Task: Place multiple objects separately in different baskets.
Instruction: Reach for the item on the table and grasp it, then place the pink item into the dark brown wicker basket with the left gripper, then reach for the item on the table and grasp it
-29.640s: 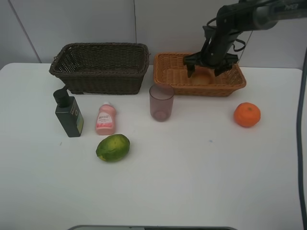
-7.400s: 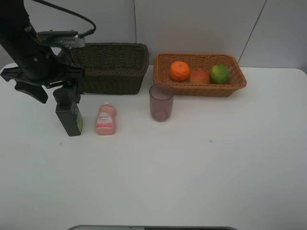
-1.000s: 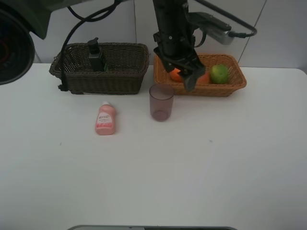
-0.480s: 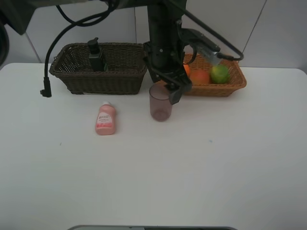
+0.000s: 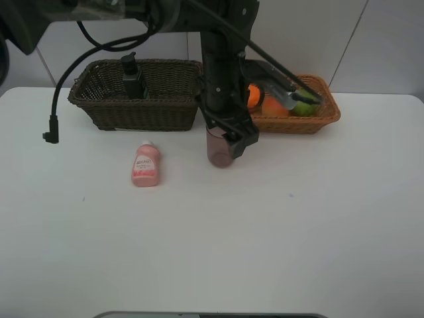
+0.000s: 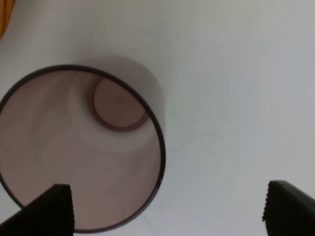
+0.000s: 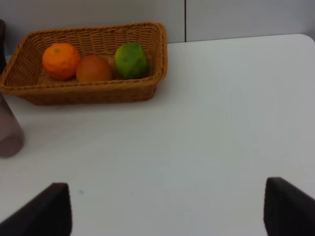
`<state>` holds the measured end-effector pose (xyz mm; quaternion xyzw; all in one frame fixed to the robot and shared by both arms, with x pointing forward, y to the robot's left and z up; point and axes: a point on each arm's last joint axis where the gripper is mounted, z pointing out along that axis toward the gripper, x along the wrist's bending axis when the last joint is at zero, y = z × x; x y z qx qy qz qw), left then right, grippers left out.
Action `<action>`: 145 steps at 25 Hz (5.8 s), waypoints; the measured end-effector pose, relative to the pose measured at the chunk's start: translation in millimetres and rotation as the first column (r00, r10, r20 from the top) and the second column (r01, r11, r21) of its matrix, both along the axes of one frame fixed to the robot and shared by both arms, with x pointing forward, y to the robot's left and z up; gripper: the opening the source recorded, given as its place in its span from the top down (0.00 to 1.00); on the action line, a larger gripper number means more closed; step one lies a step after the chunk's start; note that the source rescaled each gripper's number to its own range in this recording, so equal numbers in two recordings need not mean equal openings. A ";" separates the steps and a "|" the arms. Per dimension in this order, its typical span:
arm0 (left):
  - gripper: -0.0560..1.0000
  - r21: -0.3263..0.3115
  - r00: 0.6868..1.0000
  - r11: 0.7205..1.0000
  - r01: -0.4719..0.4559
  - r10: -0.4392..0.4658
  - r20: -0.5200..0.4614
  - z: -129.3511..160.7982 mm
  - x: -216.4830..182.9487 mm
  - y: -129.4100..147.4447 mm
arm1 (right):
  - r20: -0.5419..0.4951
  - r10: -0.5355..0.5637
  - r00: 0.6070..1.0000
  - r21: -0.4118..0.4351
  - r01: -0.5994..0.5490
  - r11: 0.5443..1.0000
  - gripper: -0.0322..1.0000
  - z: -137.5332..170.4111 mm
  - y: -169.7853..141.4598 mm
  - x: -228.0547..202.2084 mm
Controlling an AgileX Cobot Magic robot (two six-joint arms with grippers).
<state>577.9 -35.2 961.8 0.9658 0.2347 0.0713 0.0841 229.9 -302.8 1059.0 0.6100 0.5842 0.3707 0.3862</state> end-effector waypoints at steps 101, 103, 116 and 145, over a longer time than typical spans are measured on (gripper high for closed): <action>0.95 -0.261 0.759 0.769 -0.583 0.630 0.162 33.4 104.7 94.3 | 0.000 0.000 1.000 0.000 0.000 1.000 0.38 0.0 0.0 0.0; 0.95 -0.281 0.754 0.764 -0.581 0.635 0.168 29.7 110.0 96.8 | 0.000 0.000 1.000 0.000 0.000 1.000 0.38 0.0 0.0 0.0; 0.93 -0.262 0.753 0.758 -0.597 0.642 0.143 -0.6 119.2 98.2 | 0.000 0.000 1.000 0.000 0.000 1.000 0.38 0.0 0.0 0.0; 0.02 -0.167 0.703 0.700 -0.695 0.710 0.050 75.1 62.0 106.0 | 0.000 0.000 1.000 0.000 0.000 1.000 0.38 0.0 0.0 0.0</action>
